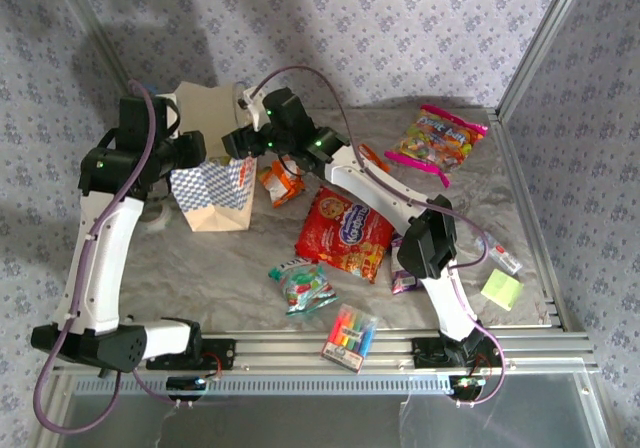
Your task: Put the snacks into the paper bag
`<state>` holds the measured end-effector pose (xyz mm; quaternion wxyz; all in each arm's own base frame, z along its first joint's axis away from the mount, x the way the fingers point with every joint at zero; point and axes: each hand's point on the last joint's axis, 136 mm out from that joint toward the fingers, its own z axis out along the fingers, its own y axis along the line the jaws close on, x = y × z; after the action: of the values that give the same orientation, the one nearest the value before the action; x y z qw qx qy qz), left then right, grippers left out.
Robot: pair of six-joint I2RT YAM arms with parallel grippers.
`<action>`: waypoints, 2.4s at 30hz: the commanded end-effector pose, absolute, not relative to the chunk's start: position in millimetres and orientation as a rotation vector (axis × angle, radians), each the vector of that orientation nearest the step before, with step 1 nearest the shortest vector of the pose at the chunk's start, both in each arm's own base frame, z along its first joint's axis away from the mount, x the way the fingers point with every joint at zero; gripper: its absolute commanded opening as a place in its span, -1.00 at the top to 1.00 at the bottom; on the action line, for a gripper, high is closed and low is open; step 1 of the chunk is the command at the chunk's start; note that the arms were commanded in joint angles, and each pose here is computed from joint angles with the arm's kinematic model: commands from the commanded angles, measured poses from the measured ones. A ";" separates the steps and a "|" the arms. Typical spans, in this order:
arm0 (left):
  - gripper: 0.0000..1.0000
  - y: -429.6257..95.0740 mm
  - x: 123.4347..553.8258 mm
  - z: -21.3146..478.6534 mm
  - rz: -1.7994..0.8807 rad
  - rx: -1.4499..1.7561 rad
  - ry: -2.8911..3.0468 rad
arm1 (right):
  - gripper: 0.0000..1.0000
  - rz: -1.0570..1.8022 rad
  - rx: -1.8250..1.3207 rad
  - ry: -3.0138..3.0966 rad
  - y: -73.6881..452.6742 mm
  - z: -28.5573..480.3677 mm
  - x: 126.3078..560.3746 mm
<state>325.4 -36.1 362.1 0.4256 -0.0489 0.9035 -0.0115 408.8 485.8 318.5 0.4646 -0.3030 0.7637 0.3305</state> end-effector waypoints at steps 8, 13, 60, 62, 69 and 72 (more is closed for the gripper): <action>-0.12 -19.2 319.6 372.2 0.004 -0.186 2.228 | -0.56 0.788 -0.829 1.862 478.3 329.9 397.9; -0.13 -8.0 314.5 378.8 0.011 -0.225 2.213 | -0.58 0.784 -0.833 1.825 466.3 345.8 392.4; -0.12 38.3 361.9 308.8 -0.082 -0.452 2.379 | -0.73 0.610 -0.441 2.189 281.3 236.7 416.3; -0.12 37.4 363.0 311.1 -0.088 -0.446 2.373 | -0.73 0.630 -0.433 2.224 288.5 224.2 426.3; -0.13 35.6 364.0 317.3 -0.099 -0.426 2.355 | -0.68 0.695 -0.420 2.329 312.7 186.4 450.9; -0.13 36.1 363.1 320.7 -0.100 -0.424 2.342 | -0.67 0.723 -0.415 2.362 322.1 172.8 457.4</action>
<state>361.6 34.4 298.3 0.3380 -0.1679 0.9255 -0.0326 455.3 313.9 177.1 0.3371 -0.1663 0.8912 0.2538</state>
